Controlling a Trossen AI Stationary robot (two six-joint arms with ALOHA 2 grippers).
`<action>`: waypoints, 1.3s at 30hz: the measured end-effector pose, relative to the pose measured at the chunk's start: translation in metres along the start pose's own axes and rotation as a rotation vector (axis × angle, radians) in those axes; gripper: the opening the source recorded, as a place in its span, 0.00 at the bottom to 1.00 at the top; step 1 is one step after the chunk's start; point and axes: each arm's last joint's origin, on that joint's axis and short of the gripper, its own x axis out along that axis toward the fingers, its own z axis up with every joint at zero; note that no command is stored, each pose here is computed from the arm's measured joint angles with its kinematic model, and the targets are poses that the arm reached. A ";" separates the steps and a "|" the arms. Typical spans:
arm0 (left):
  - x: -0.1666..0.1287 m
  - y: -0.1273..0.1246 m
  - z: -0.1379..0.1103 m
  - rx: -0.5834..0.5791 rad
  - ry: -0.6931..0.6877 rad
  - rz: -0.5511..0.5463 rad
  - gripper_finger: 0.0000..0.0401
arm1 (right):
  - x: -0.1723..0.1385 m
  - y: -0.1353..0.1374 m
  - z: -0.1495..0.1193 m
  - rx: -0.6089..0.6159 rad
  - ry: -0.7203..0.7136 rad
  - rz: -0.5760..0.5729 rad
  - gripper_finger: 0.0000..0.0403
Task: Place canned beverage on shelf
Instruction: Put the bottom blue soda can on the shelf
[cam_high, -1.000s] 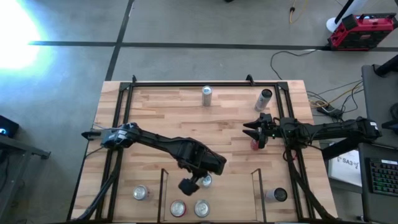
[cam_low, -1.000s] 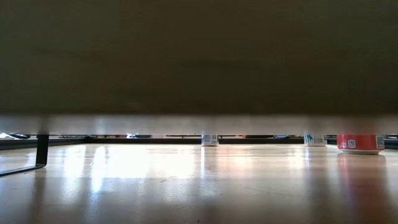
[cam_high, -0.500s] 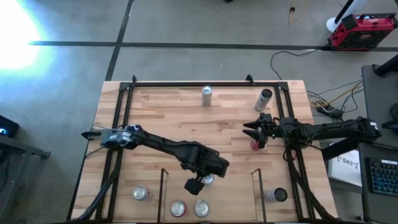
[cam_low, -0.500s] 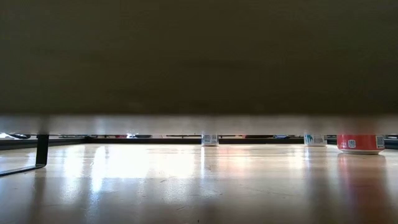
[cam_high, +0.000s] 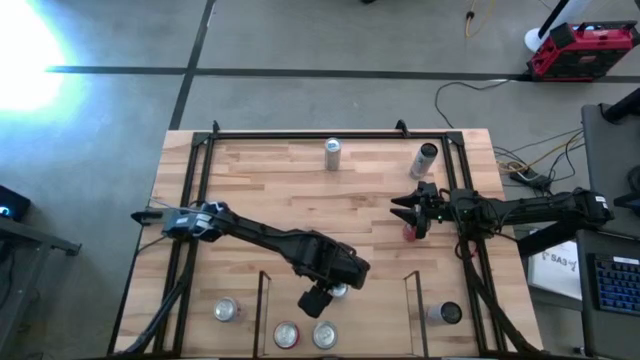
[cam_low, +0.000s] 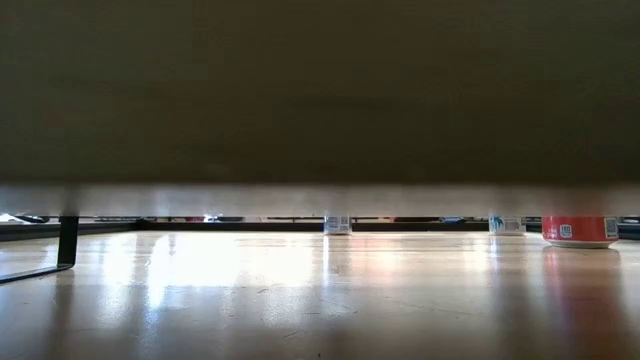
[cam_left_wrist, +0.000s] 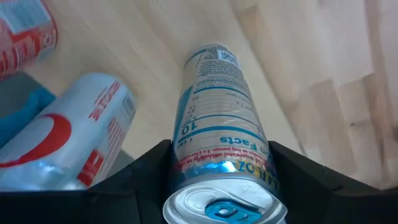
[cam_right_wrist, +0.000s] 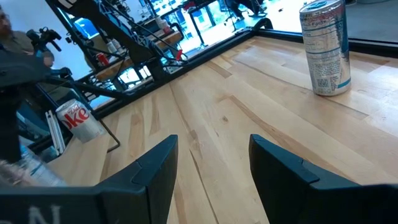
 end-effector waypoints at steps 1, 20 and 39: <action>0.000 0.001 -0.001 0.013 0.009 -0.001 0.54 | 0.000 0.000 0.000 0.000 0.000 0.000 0.45; 0.001 0.007 -0.013 0.256 0.148 0.086 0.56 | 0.000 0.000 0.000 0.000 0.000 0.000 0.45; 0.005 0.015 -0.016 0.192 0.151 0.098 0.56 | 0.000 0.000 0.000 0.000 0.000 0.000 0.45</action>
